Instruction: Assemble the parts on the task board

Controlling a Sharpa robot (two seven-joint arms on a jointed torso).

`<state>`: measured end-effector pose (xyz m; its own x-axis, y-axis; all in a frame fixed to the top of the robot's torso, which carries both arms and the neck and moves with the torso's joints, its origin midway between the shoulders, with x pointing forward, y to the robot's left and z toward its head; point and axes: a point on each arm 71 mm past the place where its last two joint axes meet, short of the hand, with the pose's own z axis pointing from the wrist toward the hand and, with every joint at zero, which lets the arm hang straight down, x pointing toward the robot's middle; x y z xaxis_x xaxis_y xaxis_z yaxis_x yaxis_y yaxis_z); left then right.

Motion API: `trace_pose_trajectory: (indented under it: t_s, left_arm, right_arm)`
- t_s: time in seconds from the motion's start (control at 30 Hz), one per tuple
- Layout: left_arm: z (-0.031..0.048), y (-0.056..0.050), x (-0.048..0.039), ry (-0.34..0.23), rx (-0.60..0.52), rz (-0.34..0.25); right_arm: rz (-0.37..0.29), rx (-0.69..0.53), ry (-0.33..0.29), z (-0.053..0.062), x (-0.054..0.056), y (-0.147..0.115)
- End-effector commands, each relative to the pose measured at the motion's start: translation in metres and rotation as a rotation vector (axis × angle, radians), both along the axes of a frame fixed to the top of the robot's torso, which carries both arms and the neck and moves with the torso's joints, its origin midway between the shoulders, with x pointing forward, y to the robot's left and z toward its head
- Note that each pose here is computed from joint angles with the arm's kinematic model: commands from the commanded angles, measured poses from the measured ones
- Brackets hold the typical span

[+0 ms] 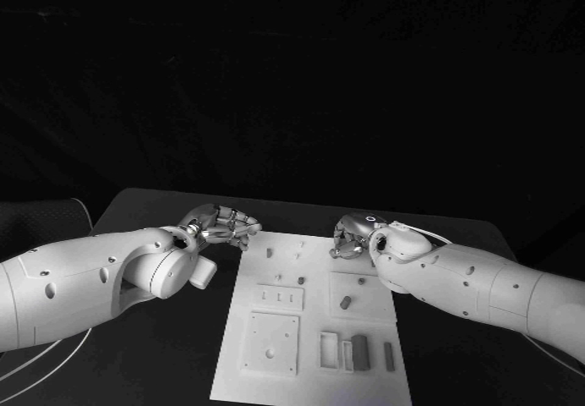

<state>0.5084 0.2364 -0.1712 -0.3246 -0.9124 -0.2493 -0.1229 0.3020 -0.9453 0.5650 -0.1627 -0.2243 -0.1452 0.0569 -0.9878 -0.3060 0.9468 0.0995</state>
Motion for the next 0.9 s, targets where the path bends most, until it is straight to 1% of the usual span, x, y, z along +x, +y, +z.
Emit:
trace_pose_trajectory:
  t_s: [0.03, 0.7, 0.9]
  left_arm:
    - [0.0011, -0.0028, 0.0000, -0.004, -0.001, -0.015]
    - [0.0009, -0.0024, 0.0004, -0.001, 0.001, -0.014]
    - [0.0008, -0.0020, 0.0004, -0.001, 0.001, -0.014]
  right_arm:
    - [0.018, -0.002, 0.041, -0.0029, 0.0005, 0.0012]
    - [0.066, 0.024, 0.076, -0.0044, -0.0038, 0.0016]
    - [0.066, 0.024, 0.078, -0.0044, -0.0042, 0.0008]
